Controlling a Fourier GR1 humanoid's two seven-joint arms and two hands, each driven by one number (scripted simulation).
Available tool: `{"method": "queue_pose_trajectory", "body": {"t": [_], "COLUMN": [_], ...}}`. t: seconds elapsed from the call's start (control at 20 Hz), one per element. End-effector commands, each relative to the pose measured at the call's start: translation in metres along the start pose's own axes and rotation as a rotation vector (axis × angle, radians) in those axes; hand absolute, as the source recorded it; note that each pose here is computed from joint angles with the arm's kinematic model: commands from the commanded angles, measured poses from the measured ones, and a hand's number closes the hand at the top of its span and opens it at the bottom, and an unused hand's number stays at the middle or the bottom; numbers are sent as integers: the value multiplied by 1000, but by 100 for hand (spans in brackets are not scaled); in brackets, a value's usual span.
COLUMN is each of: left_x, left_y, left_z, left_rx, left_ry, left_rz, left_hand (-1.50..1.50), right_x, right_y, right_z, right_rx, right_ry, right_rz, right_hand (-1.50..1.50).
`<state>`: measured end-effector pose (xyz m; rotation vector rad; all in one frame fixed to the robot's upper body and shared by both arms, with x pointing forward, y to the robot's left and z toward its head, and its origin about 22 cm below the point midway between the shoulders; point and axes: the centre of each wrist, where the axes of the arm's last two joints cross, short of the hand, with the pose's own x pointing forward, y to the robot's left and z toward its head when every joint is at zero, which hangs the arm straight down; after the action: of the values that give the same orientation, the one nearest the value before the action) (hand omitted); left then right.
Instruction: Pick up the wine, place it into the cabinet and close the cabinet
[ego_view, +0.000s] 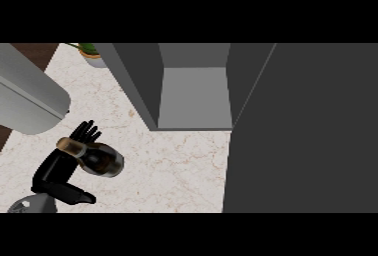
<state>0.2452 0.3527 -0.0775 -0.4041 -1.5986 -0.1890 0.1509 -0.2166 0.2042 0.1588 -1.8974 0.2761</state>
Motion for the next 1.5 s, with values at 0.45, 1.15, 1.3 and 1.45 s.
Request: {"method": "queue_pose_trajectory", "body": {"t": [0.45,1.15,1.3,1.45], "left_x": [-21,-39,-19,-31], "left_y": [-6,-53,-32,-31], "left_z": [-8,-37,-36,-6], "left_rx": [-66,-241,-283,46], "left_ry": [-45,-69,-136,-138], "left_rz": [85,84,-60,-103], "left_hand": [-150,150,150,150], "right_x": [22,19,14,17], "right_y": [6,9,3,4], "right_z": [19,5,7,10], "right_rx": [33,26,32,19], "right_ry": [-63,-55,-54,-39], "right_rz": [-30,-56,-41,-45], "right_hand": [-150,-150,-150,-150]}}
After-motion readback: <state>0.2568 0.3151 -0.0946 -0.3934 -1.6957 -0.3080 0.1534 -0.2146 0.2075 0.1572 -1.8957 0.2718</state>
